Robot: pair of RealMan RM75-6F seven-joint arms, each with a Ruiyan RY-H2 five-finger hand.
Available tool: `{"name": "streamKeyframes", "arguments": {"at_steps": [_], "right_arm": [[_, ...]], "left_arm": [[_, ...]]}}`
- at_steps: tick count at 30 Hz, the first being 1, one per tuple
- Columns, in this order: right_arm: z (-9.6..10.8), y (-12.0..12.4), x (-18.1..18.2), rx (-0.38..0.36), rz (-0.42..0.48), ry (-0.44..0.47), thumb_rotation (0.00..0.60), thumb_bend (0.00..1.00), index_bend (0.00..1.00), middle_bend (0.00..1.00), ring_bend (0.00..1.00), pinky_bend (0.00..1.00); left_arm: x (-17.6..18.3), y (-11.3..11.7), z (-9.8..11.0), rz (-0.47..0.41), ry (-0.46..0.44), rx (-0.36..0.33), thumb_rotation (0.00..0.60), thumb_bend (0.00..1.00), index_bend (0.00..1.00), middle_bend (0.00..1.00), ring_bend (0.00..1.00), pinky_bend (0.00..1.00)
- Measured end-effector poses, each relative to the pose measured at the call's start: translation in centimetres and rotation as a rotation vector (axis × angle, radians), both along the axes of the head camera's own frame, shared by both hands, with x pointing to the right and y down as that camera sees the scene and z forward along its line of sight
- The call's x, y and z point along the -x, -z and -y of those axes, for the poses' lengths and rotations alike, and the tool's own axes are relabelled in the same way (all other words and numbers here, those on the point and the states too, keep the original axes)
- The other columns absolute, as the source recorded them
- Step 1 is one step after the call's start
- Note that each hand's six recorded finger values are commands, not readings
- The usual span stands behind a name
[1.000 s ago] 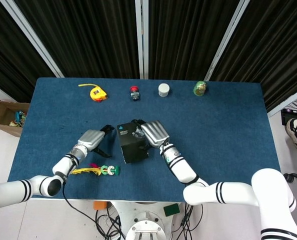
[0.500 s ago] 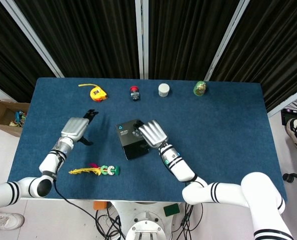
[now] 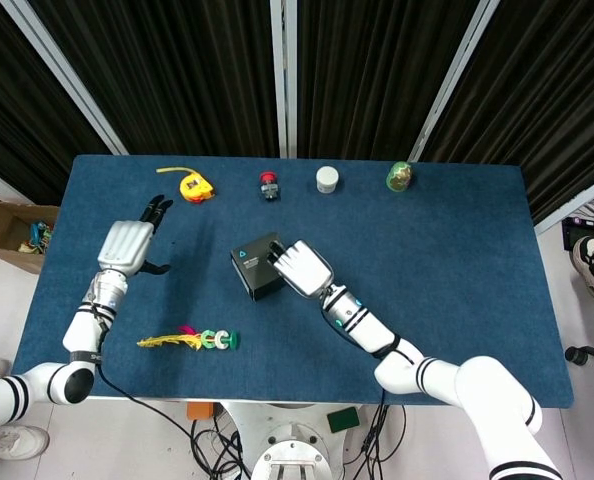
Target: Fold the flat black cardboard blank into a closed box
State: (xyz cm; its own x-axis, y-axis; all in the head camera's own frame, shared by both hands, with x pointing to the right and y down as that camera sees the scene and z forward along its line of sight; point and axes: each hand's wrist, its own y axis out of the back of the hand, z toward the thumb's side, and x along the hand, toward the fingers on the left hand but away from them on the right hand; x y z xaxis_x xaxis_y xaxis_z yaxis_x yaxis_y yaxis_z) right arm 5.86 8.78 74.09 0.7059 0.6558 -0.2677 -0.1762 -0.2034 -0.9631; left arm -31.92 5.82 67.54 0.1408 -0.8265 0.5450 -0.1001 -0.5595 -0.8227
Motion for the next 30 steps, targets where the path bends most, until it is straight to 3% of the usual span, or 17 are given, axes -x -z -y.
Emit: {"name": "streamKeyframes", "arguments": {"at_steps": [4,6,9,13,17,19,23,24,26,30], "right_arm": [[-0.1,0.6,0.1,-0.02,0.037,0.008,0.6,0.43,0.67,0.52,0.81,1.0],[0.1,1.2,0.0,-0.037,0.06,0.006,0.6,0.41,0.59,0.49,0.8,1.0],[0.6,2.4,-0.5,-0.067,0.087,-0.001,0.6,0.39,0.45,0.45,0.79,1.0],[1.3,4.0,-2.0,-0.119,0.098,-0.016,0.6,0.39,0.36,0.42,0.76,1.0],[1.9,5.8,-4.9,-0.154,0.101,-0.067,0.6,0.38,0.26,0.38,0.63,0.99],[2.1,7.0,-7.0,-0.159,0.102,-0.111,0.6,0.38,0.23,0.35,0.54,0.89],[1.9,9.2,-11.6,-0.115,0.107,-0.22,0.6,0.36,0.08,0.21,0.18,0.29],[1.7,10.0,-13.4,-0.091,0.105,-0.259,0.6,0.36,0.04,0.17,0.11,0.2],[1.3,11.3,-16.4,-0.054,0.095,-0.323,0.6,0.36,0.0,0.11,0.04,0.12],[-0.6,14.6,-24.4,0.026,0.044,-0.498,0.6,0.37,0.0,0.05,0.0,0.08]], "left_arm": [[0.4,0.3,0.0,0.0,0.003,-0.016,0.6,0.0,0.0,0.0,0.46,0.79],[0.7,0.6,0.1,0.005,0.005,-0.032,0.6,0.0,0.0,0.0,0.41,0.79],[1.4,1.2,0.0,0.016,0.009,-0.056,0.6,0.0,0.0,0.0,0.29,0.68],[3.0,2.1,-0.5,0.045,0.021,-0.081,0.6,0.0,0.0,0.0,0.23,0.58],[5.5,3.2,-1.7,0.094,0.046,-0.101,0.6,0.0,0.0,0.0,0.2,0.49],[7.1,3.8,-2.5,0.117,0.066,-0.109,0.6,0.0,0.0,0.0,0.17,0.42],[9.9,5.0,-4.5,0.142,0.105,-0.133,0.6,0.0,0.0,0.0,0.1,0.29],[10.7,5.5,-5.0,0.152,0.112,-0.148,0.6,0.0,0.0,0.0,0.09,0.27],[11.8,6.2,-5.9,0.167,0.121,-0.175,0.6,0.0,0.0,0.0,0.08,0.25],[14.0,7.9,-8.6,0.207,0.138,-0.23,0.6,0.0,0.0,0.0,0.08,0.25]]}}
